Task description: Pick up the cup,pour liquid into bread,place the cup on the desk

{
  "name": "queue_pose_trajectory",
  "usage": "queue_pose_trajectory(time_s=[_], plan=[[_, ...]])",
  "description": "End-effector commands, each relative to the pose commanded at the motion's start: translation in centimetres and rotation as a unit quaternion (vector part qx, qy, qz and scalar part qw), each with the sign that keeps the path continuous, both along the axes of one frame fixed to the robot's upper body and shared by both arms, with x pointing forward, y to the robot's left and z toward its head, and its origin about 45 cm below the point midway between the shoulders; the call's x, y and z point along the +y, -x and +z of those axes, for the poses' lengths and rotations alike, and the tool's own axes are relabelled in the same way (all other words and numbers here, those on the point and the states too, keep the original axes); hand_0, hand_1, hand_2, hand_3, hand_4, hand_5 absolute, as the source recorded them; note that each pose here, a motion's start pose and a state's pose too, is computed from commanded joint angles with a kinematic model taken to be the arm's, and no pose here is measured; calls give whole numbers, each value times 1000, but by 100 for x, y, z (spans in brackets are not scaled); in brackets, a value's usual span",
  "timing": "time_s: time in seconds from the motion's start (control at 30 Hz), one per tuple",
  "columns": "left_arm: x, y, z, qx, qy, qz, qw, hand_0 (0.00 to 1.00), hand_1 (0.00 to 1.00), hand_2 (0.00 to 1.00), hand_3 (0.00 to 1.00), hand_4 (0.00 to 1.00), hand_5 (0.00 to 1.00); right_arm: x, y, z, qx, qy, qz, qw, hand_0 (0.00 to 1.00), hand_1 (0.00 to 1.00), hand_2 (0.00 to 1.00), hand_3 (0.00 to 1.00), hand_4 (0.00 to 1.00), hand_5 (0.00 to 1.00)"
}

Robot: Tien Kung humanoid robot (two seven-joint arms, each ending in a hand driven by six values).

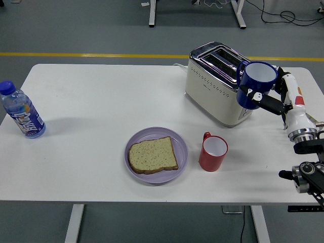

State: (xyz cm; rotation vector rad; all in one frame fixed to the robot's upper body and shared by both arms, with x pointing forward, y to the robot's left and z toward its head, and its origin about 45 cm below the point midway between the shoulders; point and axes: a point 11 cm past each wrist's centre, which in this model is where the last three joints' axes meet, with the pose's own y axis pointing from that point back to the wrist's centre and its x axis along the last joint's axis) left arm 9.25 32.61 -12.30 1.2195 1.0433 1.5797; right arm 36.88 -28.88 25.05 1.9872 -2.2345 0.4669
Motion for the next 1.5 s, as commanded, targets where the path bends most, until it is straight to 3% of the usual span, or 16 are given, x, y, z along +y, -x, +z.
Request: queue_pose_trajectory(time_s=[0.27,0.73,1.5], plan=[[-3,-18,3,-2,0,-1,1000,679,683,698,542,251,998,-339,133,-280,6,-14,-46,999,420,311,435,473,721,72],[-5,-34,6,-2,1,-4,1000,679,683,698,542,251,998,-561,327,-643,1,-22,-93,995,470,319,439,475,718,74],[10,16,-1,11,-2,-14,1000,679,683,698,542,251,998,-417,620,-1231,29,-8,-89,996,509,330,454,478,715,78]])
